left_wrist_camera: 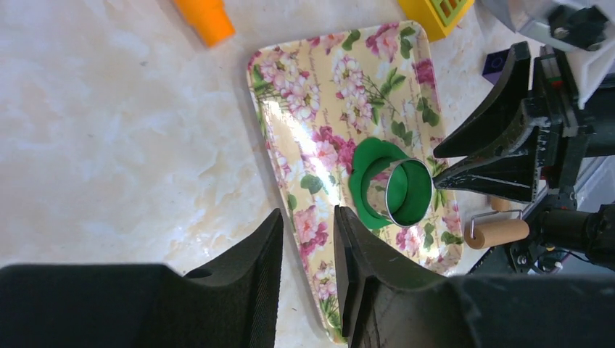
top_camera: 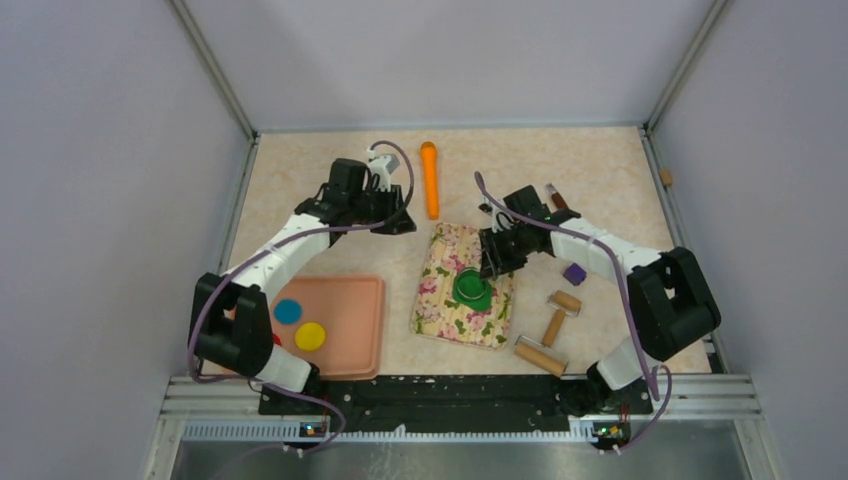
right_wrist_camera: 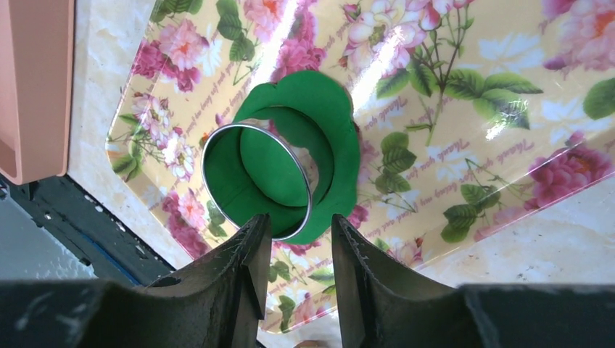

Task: Roll out the dumpling wrappers from the dough

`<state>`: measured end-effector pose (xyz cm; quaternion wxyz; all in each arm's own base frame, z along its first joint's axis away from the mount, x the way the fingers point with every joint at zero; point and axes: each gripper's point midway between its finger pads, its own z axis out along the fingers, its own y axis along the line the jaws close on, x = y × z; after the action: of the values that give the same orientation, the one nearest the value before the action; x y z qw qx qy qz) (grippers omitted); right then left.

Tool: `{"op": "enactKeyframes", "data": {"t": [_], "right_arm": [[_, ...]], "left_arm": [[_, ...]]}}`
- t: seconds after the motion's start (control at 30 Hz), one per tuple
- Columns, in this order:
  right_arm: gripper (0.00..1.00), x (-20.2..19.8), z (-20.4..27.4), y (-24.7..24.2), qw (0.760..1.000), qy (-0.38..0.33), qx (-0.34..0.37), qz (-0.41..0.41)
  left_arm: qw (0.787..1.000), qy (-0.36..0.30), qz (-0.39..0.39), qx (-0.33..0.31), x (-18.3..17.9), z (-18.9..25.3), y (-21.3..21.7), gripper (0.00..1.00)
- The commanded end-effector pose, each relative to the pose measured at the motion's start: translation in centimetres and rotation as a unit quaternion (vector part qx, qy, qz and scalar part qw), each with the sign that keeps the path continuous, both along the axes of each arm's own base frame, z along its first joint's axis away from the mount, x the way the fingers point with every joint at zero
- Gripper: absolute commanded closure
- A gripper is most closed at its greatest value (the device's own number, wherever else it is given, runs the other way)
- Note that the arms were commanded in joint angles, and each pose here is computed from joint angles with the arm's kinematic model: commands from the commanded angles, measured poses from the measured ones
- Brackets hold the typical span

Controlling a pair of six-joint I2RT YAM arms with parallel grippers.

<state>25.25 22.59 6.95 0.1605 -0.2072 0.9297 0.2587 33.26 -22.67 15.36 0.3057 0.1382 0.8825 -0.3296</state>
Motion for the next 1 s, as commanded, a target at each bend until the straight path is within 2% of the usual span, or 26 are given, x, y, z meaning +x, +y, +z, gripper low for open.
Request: {"op": "enactKeyframes", "data": {"t": [0.0,0.23,0.3,0.37,0.4,0.7,0.87,0.97], "right_arm": [[0.64,1.6,0.6,0.5,1.0,-0.022,-0.008,0.007],[0.67,2.1,-0.7,1.4,1.0,-0.018,-0.018,0.012],[0.76,2.4,-0.8,1.4,0.999,-0.02,-0.023,0.013],[0.95,2.6,-0.6,1.5,0.999,-0.021,-0.025,0.013],[1.0,2.8,-0.1,1.6,0.999,-0.025,-0.022,0.014],[1.0,3.6,8.0,1.8,0.996,-0.076,-0.008,0.037],[1.0,4.8,9.6,-2.4,0.989,-0.13,-0.06,0.028],[1.0,5.2,9.1,-5.9,0.986,-0.138,-0.089,0.043]], "left_arm": [[0.998,-0.066,0.009,-0.003,0.2,3.6,1.5,0.64],[0.998,-0.056,0.03,-0.001,-1.1,2.7,3.5,0.63],[0.998,-0.056,0.035,-0.001,-1.2,2.6,3.8,0.63],[0.997,-0.058,0.04,-0.003,-1.1,2.7,4.1,0.63],[0.997,-0.059,0.043,-0.003,-1.0,2.7,4.2,0.62],[0.995,-0.077,0.063,-0.019,0.5,4.0,4.6,0.61],[0.993,-0.11,0.044,-0.024,0.8,5.5,4.3,0.59],[0.99,-0.139,0.022,-0.021,0.4,6.5,4.3,0.57]]}}
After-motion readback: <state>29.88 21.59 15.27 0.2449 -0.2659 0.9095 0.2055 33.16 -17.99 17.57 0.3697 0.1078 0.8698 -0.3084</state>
